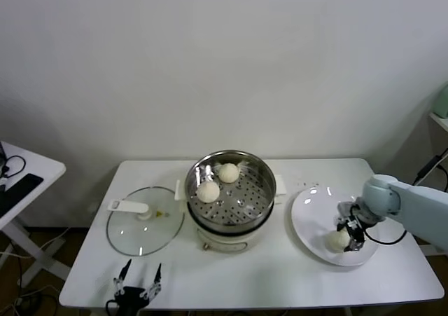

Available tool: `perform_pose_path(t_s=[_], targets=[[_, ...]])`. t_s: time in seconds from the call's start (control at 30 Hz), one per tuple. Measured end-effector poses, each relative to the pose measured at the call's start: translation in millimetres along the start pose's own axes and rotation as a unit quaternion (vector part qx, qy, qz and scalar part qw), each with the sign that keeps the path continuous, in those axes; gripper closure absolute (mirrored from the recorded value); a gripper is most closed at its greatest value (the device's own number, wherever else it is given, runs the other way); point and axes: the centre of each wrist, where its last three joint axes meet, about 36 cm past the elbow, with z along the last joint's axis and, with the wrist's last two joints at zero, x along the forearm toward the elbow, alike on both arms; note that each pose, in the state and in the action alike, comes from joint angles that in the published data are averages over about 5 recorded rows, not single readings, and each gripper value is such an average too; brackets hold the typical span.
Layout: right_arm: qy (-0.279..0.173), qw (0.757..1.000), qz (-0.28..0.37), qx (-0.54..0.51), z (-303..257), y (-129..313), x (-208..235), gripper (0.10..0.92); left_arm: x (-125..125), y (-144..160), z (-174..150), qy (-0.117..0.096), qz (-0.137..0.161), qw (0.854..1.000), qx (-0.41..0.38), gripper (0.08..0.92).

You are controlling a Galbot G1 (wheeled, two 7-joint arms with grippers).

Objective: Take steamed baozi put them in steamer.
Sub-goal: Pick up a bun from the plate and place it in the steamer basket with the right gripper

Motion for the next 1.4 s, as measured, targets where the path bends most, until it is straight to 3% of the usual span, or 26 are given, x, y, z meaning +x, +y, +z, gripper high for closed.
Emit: perform_pose_path(t_s=[0.1, 0.33, 0.67, 0.87, 1.03, 1.4], targets=[[-0.001, 1.0, 0.004, 0.002, 1, -1, 6, 0.501, 0, 0, 0, -0.001, 0.0, 1.0, 0.0, 0.177], [-0.009, 0.999, 0.016, 0.029, -9, -11, 38, 0.513, 0, 0, 0, -0.002, -0.001, 1.0, 0.0, 0.177], [-0.035, 0.984, 0.073, 0.161, -53, -48, 156, 0.512, -1, 1, 2, -0.001, -0.004, 1.0, -0.003, 0.177], [-0.052, 0.949, 0.12, 0.289, -106, -57, 232, 0.505, 0, 2, 1, -0.002, -0.007, 1.0, -0.005, 0.177], [-0.064, 0.906, 0.136, 0.396, -165, -51, 268, 0.503, 1, 2, 0, -0.003, -0.007, 1.0, -0.006, 0.177], [-0.058, 0.828, 0.106, 0.548, -262, -42, 245, 0.488, 0, 1, -4, -0.009, -0.007, 1.0, -0.005, 0.177]])
